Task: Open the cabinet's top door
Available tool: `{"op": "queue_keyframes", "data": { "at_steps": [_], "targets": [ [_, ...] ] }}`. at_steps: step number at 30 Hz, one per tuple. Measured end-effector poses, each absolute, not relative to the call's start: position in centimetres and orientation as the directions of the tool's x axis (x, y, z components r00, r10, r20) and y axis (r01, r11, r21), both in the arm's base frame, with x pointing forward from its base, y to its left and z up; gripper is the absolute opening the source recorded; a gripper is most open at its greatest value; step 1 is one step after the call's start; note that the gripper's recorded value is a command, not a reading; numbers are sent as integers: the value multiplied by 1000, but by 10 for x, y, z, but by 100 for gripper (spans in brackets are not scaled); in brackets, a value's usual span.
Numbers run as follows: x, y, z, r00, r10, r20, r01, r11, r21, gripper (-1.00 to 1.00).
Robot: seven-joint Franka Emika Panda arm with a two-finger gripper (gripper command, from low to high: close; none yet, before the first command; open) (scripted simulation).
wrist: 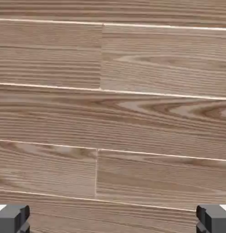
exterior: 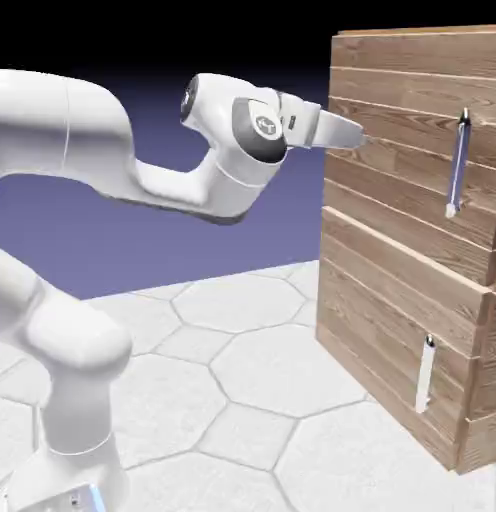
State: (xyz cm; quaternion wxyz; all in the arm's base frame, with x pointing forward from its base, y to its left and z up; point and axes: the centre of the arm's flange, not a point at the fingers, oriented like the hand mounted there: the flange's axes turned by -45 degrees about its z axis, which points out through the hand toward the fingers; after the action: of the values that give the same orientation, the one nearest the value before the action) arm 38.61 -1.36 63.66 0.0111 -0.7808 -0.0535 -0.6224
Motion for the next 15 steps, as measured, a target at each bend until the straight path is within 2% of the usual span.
{"op": "queue_keyframes", "data": {
  "at_steps": [15],
  "targets": [
    [404, -84, 633, 63, 25, 998, 71, -997, 20, 0]
  ]
}}
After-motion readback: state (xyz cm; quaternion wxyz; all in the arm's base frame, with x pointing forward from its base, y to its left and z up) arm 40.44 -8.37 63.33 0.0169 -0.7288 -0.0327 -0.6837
